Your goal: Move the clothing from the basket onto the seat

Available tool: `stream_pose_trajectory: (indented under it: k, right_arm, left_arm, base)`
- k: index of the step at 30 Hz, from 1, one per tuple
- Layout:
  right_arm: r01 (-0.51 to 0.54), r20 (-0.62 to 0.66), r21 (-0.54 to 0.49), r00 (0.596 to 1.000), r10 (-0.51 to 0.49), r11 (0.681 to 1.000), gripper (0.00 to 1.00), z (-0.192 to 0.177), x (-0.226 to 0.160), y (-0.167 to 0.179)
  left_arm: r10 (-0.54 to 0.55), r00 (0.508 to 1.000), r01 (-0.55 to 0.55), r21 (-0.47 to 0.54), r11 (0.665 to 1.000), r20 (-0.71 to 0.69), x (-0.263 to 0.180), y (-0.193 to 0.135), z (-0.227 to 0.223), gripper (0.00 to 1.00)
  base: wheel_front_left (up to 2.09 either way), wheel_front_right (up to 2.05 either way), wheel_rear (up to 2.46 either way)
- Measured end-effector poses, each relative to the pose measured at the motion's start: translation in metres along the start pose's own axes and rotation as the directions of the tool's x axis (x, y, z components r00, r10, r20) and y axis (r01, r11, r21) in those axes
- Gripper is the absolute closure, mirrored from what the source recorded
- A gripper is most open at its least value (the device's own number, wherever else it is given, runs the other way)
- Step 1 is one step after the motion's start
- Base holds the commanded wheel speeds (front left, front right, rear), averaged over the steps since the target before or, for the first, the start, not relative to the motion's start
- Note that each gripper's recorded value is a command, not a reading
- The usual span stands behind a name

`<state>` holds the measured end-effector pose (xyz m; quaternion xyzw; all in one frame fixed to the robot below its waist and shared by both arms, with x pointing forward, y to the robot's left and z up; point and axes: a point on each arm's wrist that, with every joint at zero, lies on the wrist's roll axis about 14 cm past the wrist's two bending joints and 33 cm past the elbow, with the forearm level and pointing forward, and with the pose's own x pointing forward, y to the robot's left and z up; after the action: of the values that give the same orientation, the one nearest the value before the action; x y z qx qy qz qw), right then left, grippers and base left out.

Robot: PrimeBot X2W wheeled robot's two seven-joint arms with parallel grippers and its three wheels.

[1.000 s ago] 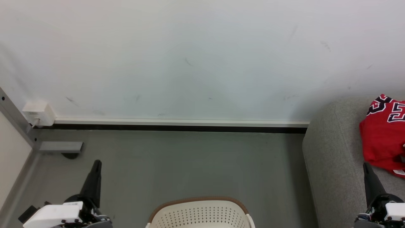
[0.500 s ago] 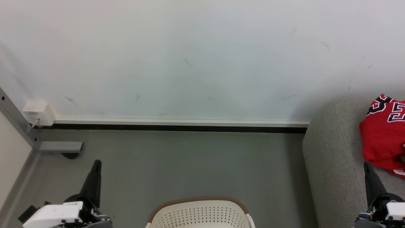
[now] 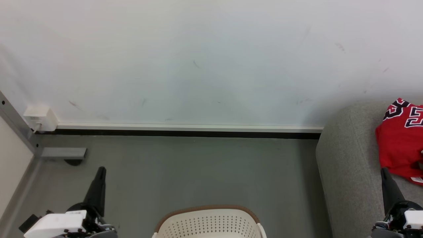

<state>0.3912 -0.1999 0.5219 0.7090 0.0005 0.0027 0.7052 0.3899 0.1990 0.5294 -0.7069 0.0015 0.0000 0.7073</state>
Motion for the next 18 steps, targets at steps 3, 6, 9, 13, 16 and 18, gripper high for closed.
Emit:
stream_pose_trajectory:
  k: [3, 6, 9, 13, 16, 18]
  right_arm:
    - [-0.001, 0.000, -0.002, 1.000, 0.001, 1.000, 1.00, 0.0007, 0.0000, 0.0006]
    - [-0.001, 0.003, -0.002, 1.000, 0.001, 1.000, 1.00, 0.0013, -0.0001, 0.0011]
    - [-0.001, 0.001, -0.002, 1.000, 0.001, 1.000, 1.00, 0.0008, -0.0001, 0.0013]
    - [0.000, 0.001, 0.001, 1.000, 0.000, 1.000, 1.00, 0.0002, -0.0003, 0.0014]
    - [0.002, 0.000, 0.006, 1.000, -0.002, 1.000, 1.00, -0.0002, -0.0004, 0.0011]
    - [0.003, -0.002, 0.004, 1.000, -0.003, 1.000, 1.00, -0.0006, -0.0005, 0.0011]
  left_arm:
    - [0.000, 1.000, 0.000, 0.000, 1.000, 0.000, 0.0000, 0.0000, 0.0000, 1.00]
    - [0.000, 1.000, 0.000, 0.000, 1.000, 0.000, 0.0000, 0.0000, 0.0000, 1.00]
    - [0.000, 1.000, 0.000, 0.000, 1.000, 0.000, 0.0000, 0.0000, 0.0000, 1.00]
    - [0.000, 1.000, 0.000, 0.000, 1.000, 0.000, 0.0001, -0.0001, 0.0000, 1.00]
    - [-0.001, 1.000, 0.001, 0.000, 1.000, 0.000, 0.0001, -0.0002, 0.0000, 1.00]
    - [-0.001, 1.000, 0.001, 0.000, 1.000, 0.000, 0.0001, -0.0002, 0.0000, 1.00]
  base:
    - [0.00, 0.00, 0.00]
    - [0.00, 0.00, 0.00]
    - [0.00, 0.00, 0.00]
    - [0.00, 0.00, 0.00]
    - [0.00, 0.00, 0.00]
    - [0.00, 0.00, 0.00]
